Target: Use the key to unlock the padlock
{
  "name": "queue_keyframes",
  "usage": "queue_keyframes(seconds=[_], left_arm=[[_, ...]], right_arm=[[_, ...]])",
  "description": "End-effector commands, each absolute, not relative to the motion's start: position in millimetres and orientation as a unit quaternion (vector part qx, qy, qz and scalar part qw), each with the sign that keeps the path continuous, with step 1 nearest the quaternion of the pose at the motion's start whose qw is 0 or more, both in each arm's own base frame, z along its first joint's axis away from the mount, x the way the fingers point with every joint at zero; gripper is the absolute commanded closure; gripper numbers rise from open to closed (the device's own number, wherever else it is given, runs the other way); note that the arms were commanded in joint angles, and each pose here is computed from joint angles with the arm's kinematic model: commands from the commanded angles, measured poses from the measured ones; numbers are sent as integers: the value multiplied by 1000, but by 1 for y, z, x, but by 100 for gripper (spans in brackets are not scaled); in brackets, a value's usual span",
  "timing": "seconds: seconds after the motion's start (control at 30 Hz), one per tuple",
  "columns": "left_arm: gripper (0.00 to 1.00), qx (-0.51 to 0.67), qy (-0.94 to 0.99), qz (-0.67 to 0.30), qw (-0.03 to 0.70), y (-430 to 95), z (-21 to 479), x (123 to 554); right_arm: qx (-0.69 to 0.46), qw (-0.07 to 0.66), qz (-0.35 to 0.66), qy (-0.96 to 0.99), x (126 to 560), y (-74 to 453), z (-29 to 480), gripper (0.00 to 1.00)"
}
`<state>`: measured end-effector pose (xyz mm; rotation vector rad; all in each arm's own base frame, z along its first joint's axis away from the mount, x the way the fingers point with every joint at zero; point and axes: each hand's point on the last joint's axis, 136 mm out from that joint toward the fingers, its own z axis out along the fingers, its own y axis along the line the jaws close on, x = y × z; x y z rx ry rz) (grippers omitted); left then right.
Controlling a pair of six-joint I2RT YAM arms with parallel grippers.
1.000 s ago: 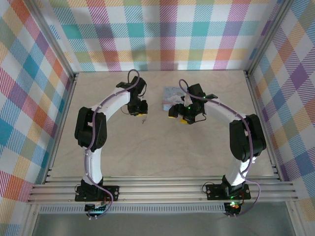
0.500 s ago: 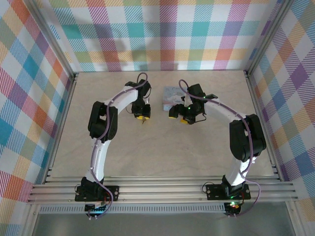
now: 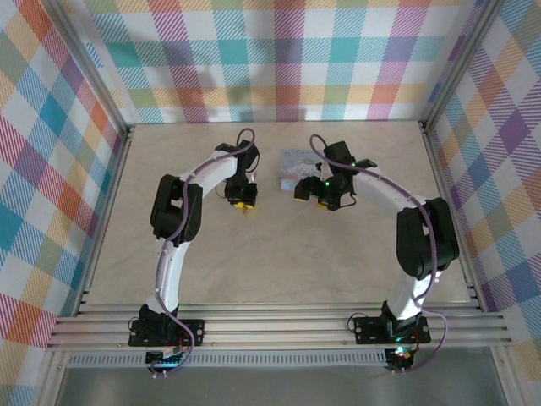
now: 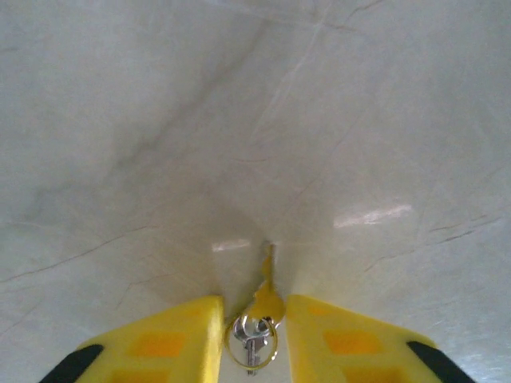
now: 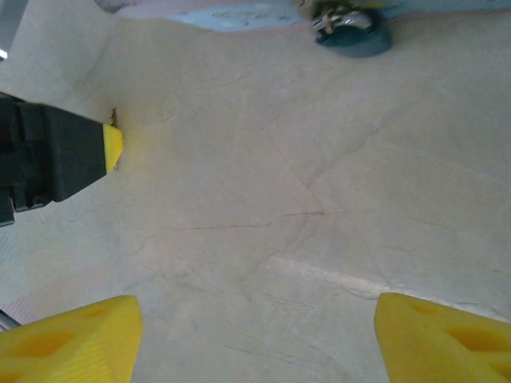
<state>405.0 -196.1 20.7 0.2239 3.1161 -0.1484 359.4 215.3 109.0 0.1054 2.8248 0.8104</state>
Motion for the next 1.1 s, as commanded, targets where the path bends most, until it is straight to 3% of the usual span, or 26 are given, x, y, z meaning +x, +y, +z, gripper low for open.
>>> queue_keyframes(seconds=[0.0,0.33,0.7,1.07], left_arm=[[81,81,996,-31,-28,-189,9,380],[100,102,992,-71,0,-197,16,376],[100,131,974,-167,77,-223,59,375],[100,206,898,-346,179,-278,164,375]], right_arm=[[44,146,268,951,371,200,138,23],[73,157,273,946,371,185,142,23],[108,155,340,921,377,185,151,27],[0,180,505,844,371,220,228,43]])
